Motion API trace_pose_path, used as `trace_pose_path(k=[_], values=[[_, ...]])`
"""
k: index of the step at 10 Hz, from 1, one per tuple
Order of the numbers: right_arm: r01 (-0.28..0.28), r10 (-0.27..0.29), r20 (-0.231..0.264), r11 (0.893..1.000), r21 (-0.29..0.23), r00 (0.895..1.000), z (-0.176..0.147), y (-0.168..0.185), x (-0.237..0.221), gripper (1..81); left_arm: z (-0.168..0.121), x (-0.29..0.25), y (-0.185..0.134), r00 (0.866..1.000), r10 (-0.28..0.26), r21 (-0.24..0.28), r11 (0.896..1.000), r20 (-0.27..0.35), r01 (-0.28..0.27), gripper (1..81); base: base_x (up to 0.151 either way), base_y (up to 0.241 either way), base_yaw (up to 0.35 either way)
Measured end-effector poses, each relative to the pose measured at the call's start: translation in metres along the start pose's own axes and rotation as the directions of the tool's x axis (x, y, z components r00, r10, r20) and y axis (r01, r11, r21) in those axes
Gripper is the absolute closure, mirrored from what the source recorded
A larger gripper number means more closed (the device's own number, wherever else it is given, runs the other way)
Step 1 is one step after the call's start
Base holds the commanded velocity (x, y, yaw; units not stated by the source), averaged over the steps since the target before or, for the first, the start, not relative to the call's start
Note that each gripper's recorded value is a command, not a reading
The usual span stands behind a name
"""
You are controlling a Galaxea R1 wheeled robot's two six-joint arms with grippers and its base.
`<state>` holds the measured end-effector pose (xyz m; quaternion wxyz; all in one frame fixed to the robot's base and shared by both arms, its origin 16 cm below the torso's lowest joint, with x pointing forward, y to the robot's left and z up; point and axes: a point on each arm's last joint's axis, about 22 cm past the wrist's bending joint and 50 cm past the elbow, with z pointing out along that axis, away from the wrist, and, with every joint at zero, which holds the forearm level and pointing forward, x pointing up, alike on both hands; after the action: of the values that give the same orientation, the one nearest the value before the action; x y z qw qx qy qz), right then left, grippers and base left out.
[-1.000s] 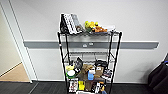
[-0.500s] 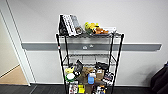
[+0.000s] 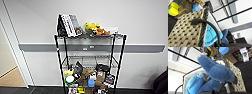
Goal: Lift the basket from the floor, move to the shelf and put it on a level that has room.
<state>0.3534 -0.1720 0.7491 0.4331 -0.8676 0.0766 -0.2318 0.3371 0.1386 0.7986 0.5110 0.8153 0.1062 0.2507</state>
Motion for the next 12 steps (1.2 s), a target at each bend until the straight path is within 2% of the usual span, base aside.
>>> trace_pose_path(k=[3,12], values=[[0.001,-0.001,-0.001,1.0,0.0,1.0,-0.004,0.0,0.0,81.1,0.001,-0.015,-0.003,1.0,-0.016,0.001,1.0,0.017,0.016,81.1,0.123,0.0,0.0],[-0.004,0.004,-0.002,1.0,0.003,1.0,-0.005,0.0,-0.003,81.1,0.001,-0.011,-0.001,1.0,-0.012,-0.004,1.0,0.007,0.012,81.1,0.123,0.0,0.0]])
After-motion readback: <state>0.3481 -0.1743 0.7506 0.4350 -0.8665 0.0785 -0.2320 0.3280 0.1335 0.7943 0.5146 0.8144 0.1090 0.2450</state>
